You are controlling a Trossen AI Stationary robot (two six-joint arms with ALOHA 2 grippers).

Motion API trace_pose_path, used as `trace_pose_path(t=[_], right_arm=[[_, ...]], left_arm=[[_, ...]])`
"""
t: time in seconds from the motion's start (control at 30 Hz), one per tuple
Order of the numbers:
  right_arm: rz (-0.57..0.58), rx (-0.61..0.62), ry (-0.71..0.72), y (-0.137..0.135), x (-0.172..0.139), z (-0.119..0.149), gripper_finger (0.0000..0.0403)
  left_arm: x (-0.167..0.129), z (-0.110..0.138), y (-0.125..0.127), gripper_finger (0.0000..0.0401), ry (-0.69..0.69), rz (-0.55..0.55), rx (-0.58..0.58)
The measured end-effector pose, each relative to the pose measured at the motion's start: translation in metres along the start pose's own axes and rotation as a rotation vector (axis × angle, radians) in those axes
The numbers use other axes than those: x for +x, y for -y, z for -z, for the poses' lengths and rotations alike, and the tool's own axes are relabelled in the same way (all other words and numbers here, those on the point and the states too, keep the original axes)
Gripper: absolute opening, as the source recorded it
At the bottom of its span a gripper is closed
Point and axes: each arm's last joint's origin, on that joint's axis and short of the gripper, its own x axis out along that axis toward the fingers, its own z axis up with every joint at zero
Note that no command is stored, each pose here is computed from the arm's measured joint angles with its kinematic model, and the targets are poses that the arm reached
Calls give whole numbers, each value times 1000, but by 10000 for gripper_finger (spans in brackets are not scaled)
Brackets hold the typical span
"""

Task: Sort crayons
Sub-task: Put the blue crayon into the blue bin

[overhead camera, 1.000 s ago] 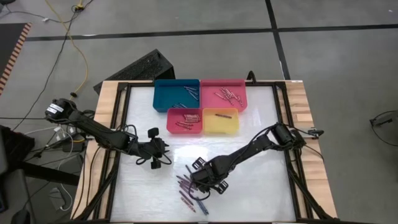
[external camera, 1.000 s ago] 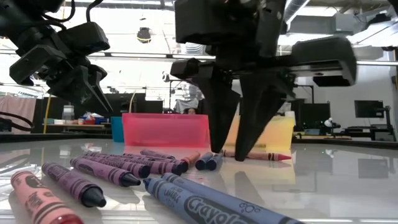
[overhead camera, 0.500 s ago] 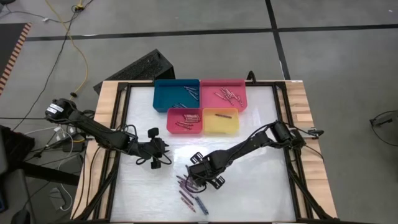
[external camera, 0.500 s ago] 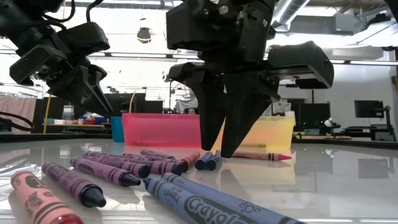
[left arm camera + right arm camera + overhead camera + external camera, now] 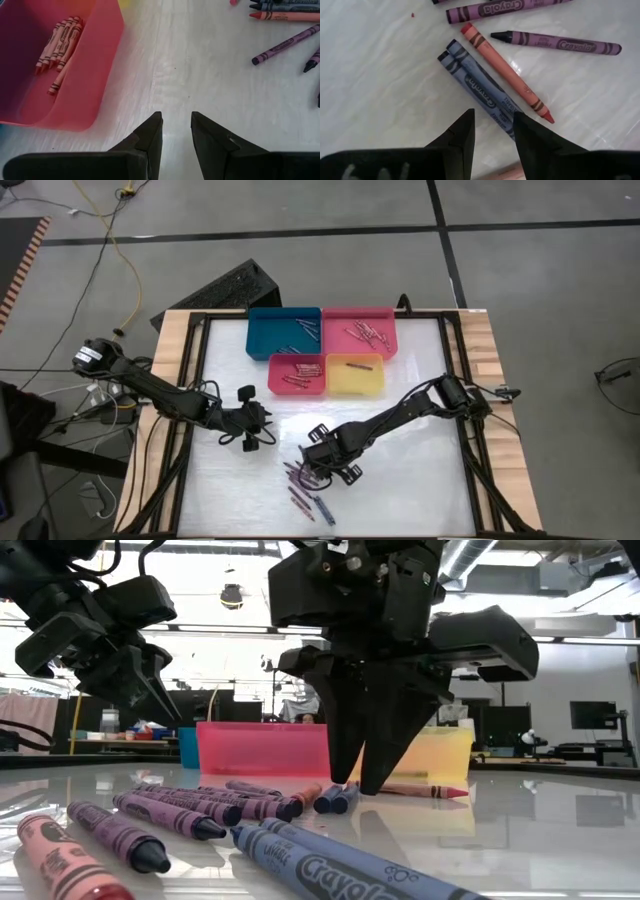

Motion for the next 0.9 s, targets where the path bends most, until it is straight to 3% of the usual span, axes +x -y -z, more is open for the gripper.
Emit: trace_pose_path(t=[0.9], right_arm=[[-13, 33, -37, -6, 13, 13, 140]], left_arm=[[0, 0, 0, 94, 0, 0, 0]])
